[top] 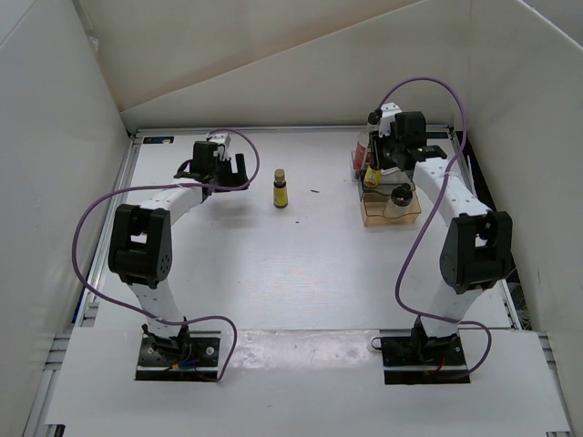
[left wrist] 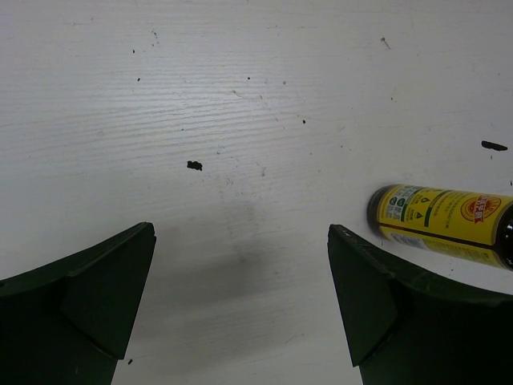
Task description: Organize the condiment bottles
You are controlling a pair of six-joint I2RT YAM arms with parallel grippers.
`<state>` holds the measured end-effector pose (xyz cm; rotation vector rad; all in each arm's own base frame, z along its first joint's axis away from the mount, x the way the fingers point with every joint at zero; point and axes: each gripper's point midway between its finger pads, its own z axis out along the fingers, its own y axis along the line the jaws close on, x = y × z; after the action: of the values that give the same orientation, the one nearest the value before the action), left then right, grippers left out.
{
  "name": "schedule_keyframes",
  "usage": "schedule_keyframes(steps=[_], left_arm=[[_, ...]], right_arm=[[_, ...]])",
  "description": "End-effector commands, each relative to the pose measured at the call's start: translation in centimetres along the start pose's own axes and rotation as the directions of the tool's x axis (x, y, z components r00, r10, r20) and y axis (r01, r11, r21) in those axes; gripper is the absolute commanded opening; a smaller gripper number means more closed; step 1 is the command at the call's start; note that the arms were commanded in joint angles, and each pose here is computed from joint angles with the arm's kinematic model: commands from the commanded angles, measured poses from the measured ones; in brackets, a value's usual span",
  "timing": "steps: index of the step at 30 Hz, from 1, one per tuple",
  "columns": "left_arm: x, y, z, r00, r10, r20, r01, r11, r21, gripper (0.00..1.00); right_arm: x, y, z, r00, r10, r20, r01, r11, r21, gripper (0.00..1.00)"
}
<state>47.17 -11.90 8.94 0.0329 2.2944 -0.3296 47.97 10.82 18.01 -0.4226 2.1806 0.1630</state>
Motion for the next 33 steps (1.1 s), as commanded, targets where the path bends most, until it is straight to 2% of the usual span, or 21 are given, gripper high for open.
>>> schedule_keyframes(steps=[1, 33], left_arm=[[-1.6, 0.0, -0.1, 0.999, -0.001, 0.038, 0.001, 1.000, 0.005, 1.00], [-0.6, 0.3, 1.0, 1.000, -0.004, 0.005, 0.004, 1.000, 0.001, 1.00]], right_arm=[[-3.3, -0.3, 0.0, 0.992, -0.005, 0.123, 0.005, 1.000, 0.005, 0.00], [0.7, 0.2, 2.4, 0.998, 0.022, 0.065, -0.022, 1.000, -0.001, 0.00]])
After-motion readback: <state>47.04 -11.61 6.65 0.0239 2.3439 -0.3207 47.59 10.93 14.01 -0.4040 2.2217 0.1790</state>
